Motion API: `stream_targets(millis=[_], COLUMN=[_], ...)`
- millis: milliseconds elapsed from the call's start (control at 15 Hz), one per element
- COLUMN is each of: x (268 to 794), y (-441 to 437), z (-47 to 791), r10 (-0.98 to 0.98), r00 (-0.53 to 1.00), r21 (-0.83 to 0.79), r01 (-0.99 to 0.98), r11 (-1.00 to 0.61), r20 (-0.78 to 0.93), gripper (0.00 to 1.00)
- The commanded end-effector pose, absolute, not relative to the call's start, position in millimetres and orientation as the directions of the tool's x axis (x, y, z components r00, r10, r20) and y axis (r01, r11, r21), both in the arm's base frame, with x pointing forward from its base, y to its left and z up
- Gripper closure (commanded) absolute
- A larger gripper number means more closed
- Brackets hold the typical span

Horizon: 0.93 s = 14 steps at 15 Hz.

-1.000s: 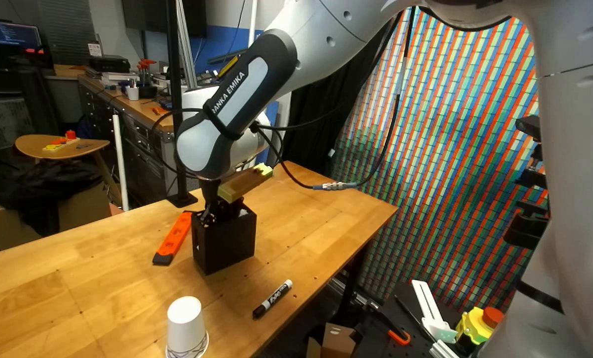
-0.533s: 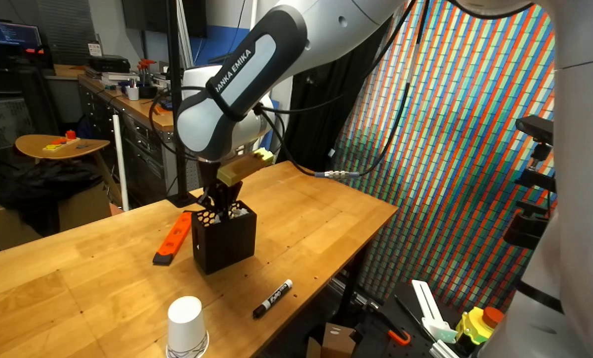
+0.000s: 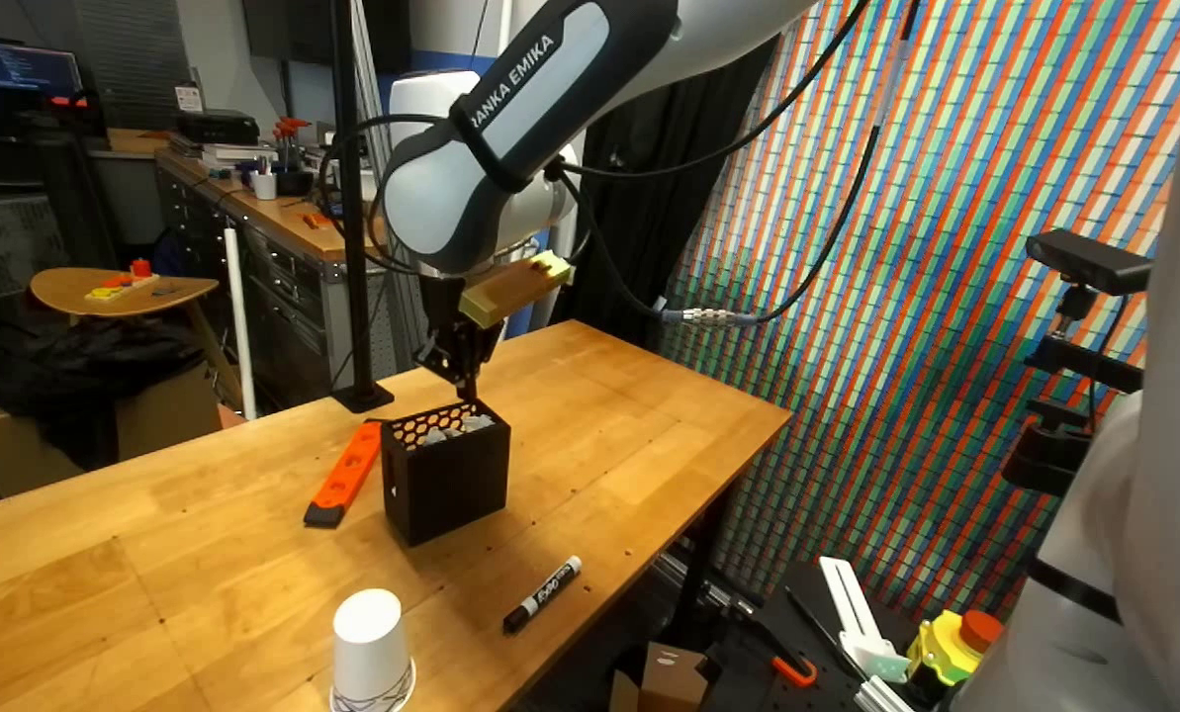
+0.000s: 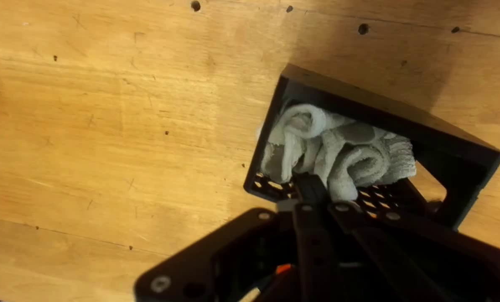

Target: Pick up the cloth from the table and put it in the box

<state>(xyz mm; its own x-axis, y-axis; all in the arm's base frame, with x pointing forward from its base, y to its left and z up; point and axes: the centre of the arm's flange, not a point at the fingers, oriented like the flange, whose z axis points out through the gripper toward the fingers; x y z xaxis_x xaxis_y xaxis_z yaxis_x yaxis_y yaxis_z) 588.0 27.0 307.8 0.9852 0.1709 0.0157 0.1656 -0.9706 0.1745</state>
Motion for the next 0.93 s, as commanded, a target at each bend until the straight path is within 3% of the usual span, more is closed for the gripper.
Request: stream_targets(millis=[0,867], x=[570.4,565.0], y=[17.4,19.4], z=[307.7,283.3], r10=[0.178,0.184], r00=[0.984,0.982], r21=[0.189,0.163], r01=[0.174,0.187], r11=[-0.966,-0.969], r20=[0.009,-0.034], gripper=[1.00,1.00])
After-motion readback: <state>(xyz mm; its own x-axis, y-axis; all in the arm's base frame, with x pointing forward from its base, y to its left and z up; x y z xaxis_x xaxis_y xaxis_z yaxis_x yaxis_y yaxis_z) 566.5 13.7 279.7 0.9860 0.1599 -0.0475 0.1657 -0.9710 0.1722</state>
